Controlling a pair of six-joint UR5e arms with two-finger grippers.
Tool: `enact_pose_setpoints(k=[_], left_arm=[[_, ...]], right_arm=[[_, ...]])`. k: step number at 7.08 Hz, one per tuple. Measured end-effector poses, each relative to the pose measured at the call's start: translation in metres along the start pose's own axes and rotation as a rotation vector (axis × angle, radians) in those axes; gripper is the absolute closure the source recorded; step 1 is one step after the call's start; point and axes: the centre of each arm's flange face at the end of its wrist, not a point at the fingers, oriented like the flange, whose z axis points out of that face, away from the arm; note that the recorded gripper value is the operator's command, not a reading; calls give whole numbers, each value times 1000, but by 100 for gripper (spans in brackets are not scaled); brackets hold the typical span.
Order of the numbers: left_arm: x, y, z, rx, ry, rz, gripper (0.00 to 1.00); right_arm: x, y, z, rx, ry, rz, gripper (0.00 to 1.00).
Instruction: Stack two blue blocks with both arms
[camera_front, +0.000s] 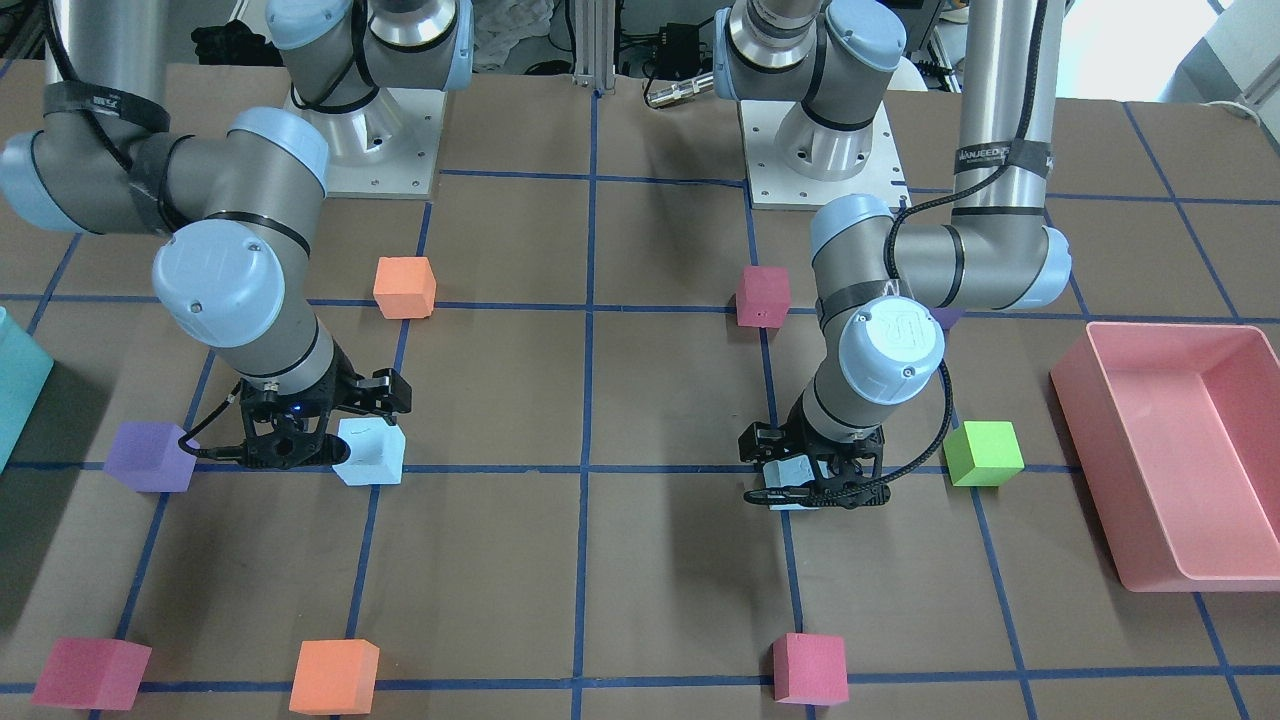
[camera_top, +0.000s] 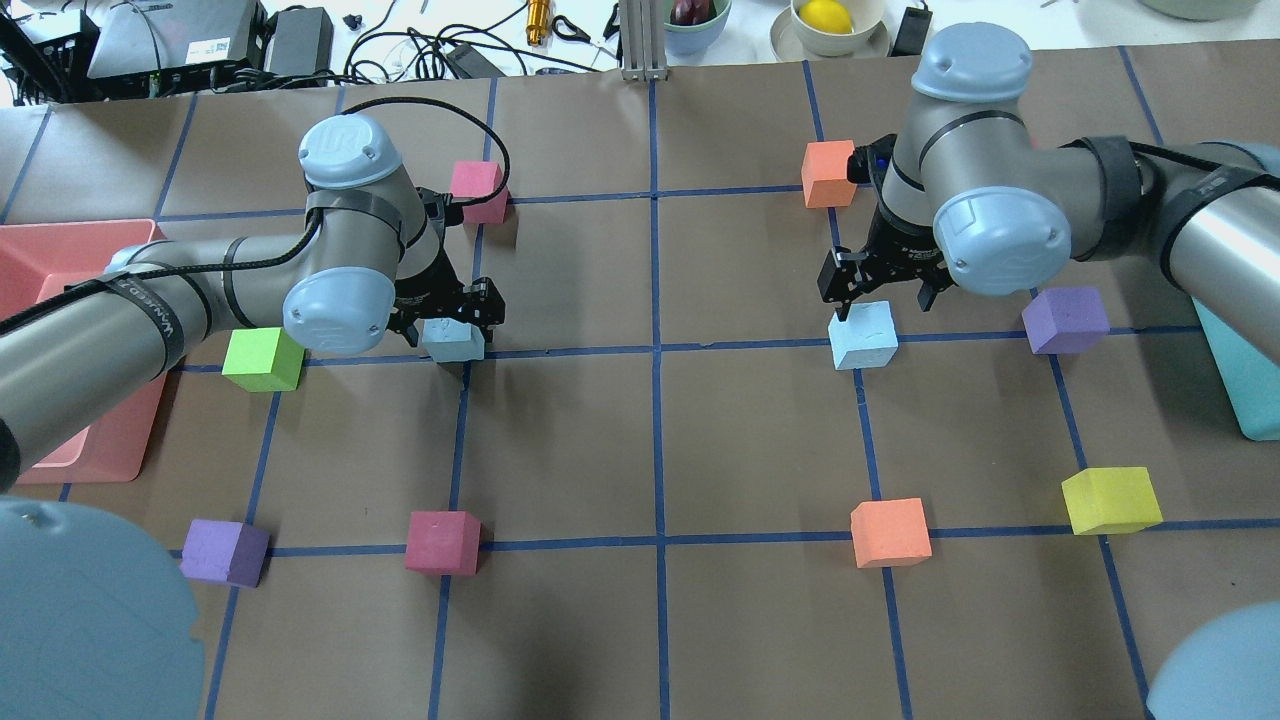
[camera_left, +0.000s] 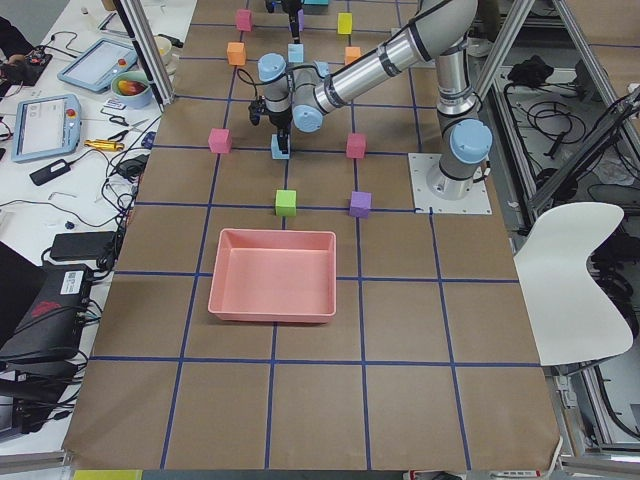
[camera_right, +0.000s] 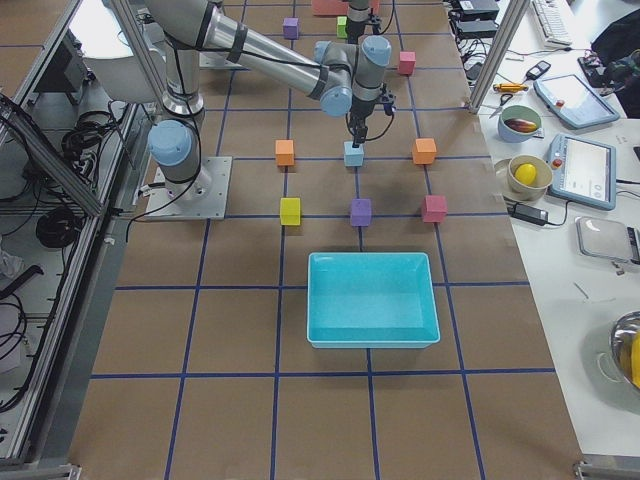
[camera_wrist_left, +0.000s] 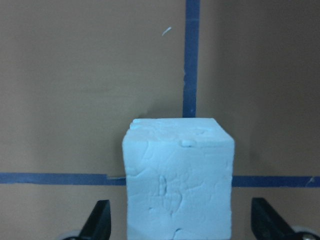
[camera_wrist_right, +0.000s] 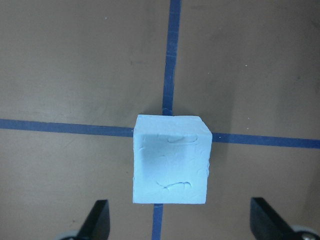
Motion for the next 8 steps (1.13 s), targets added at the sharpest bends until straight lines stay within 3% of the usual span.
enact_pose_setpoints(k=[1, 2, 3, 6, 8], left_arm=[[0, -2, 4, 5, -1, 2, 57], [0, -4, 6, 10, -1, 2, 83], [0, -5, 6, 15, -1, 2, 99], [-1, -9, -4, 38, -2, 2, 100], [-1, -15, -21, 75, -3, 1, 100]], right_arm=[[1, -5, 12, -10, 4, 20, 0], [2, -11, 25, -24, 4, 64, 0], [2, -15, 36, -35, 1, 95, 1], [2, -21, 55, -56, -5, 107, 98], [3, -25, 56, -39, -3, 77, 100]])
